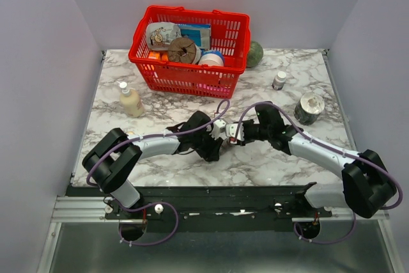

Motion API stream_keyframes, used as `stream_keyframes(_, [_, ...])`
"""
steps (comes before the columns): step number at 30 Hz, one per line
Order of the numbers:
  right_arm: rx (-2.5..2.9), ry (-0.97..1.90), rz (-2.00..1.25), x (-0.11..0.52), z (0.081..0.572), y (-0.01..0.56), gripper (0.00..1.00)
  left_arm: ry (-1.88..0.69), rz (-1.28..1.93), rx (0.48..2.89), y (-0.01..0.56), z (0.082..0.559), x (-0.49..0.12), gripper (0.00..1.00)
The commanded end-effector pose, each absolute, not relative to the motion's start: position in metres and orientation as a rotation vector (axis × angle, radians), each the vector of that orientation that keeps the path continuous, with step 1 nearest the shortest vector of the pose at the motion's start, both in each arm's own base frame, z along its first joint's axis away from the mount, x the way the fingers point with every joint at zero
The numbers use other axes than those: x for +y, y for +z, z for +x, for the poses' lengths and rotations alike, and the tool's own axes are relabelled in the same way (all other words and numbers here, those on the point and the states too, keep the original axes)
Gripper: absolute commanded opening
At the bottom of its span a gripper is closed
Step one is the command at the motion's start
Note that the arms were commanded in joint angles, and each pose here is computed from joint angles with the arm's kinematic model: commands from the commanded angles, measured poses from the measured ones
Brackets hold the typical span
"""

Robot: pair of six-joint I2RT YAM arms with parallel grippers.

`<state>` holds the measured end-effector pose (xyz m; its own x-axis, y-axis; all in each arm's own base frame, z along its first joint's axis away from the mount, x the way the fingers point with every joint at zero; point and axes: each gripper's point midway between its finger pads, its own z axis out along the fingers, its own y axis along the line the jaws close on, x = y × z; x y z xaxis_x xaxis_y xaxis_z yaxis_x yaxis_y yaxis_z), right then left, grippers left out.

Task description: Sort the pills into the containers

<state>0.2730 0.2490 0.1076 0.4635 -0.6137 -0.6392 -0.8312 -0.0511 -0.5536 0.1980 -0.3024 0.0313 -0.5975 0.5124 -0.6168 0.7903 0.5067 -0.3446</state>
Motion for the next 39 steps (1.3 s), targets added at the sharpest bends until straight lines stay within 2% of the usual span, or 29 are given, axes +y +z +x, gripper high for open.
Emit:
stream_keyframes(1, [1.192, 0.462, -1.824, 0.258, 0.245, 0.102, 0.37, -0.855, 1.099, 2.310, 0.031, 0.196, -0.302, 0.43])
stream_keyframes(6, [1.277, 0.657, -1.873, 0.265, 0.229, 0.095, 0.16, -0.856, 1.104, 2.305, 0.031, 0.196, -0.302, 0.43])
stream_keyframes(8, [1.330, 0.717, -1.855, 0.267, 0.230, 0.099, 0.14, -0.858, 1.105, 2.305, 0.031, 0.196, -0.302, 0.43])
stream_keyframes(20, [1.537, 1.049, -1.669, 0.254, 0.236, 0.127, 0.13, -0.864, 1.078, 2.259, 0.039, 0.198, -0.302, 0.43])
stream_keyframes(30, [1.709, 1.236, -1.638, 0.256, 0.231, 0.115, 0.13, -0.875, 1.065, 2.165, 0.058, 0.202, -0.306, 0.42])
stream_keyframes(39, [1.763, 1.253, -1.625, 0.259, 0.234, 0.113, 0.13, -0.895, 1.063, 2.132, 0.067, 0.202, -0.308, 0.42])
